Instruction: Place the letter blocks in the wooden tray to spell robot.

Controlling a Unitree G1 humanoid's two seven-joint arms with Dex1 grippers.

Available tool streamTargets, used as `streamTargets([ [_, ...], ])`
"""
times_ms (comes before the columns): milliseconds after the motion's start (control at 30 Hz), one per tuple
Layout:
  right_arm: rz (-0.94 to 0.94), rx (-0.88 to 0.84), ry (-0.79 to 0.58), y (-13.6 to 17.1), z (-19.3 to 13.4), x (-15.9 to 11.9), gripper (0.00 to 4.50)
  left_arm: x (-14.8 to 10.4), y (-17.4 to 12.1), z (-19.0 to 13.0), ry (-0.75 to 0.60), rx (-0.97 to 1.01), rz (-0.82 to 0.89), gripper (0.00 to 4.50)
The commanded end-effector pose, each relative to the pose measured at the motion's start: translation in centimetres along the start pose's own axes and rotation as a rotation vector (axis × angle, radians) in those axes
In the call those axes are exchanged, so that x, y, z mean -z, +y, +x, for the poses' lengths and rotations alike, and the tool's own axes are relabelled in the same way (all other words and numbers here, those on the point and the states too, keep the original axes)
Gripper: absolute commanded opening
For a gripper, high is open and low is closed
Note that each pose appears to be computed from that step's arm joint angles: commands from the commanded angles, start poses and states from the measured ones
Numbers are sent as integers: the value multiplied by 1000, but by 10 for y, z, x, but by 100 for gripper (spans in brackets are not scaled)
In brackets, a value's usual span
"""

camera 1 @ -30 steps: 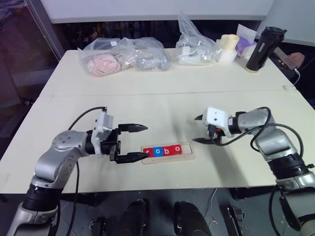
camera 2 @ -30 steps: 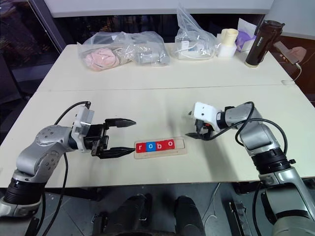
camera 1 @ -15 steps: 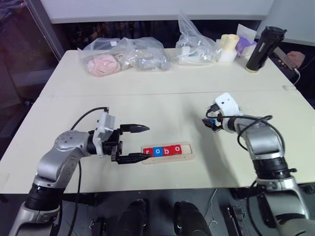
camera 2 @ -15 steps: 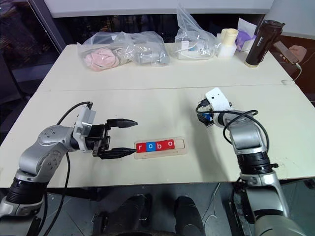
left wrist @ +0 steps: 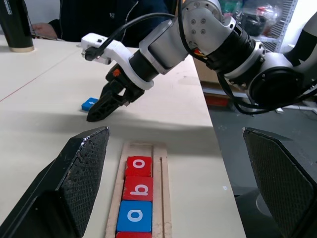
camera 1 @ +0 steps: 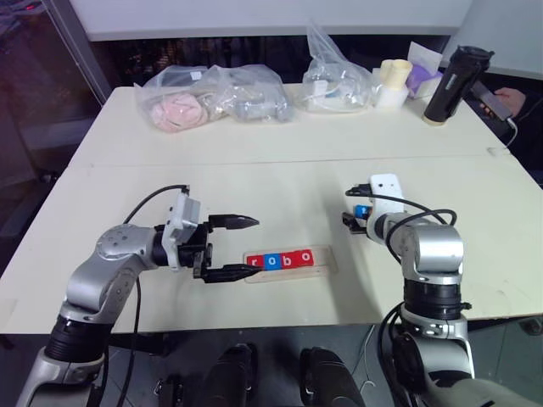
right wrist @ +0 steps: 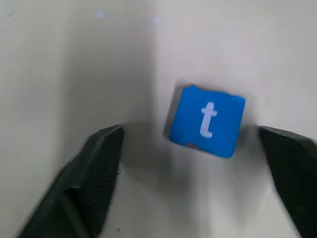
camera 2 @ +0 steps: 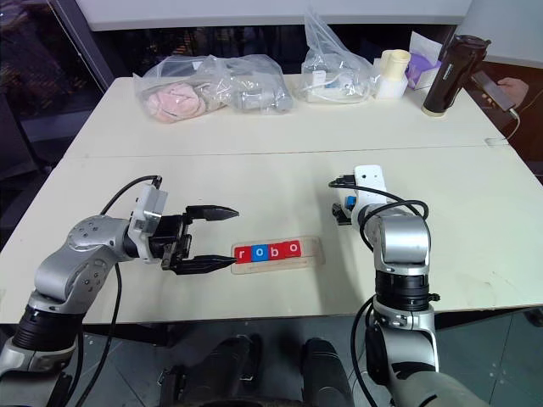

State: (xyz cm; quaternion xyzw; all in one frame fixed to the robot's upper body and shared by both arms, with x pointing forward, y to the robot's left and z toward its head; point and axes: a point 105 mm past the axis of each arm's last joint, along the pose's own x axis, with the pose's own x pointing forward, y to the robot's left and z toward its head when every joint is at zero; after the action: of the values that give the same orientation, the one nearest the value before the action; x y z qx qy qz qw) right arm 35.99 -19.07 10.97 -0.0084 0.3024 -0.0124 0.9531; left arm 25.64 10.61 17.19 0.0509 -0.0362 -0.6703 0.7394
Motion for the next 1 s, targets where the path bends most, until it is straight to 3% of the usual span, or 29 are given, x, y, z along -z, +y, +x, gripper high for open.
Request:
streamTargets([
  [33,62,34,-25,-6,-1,-11,200,-7,0,1,-15,-3,41,450],
  [100,72,56,-29,-9,0,-12,110,-7,0,2,-17,-4,40,450],
  [333,26,11,-8,-6,-13,-7,111,-7,1,3,-18,-4,39,450],
  [667,-130,-147,-9,-6,-70,46,111,-4,-1,2,-22,2,28,450],
  [867,-107,-152,3,-5,-75,58,111,-3,-1,2,-23,10,25,450],
  [1000,-98,-137,-13,-5,-73,51,111,-3,-3,1,-18,27,27,450],
])
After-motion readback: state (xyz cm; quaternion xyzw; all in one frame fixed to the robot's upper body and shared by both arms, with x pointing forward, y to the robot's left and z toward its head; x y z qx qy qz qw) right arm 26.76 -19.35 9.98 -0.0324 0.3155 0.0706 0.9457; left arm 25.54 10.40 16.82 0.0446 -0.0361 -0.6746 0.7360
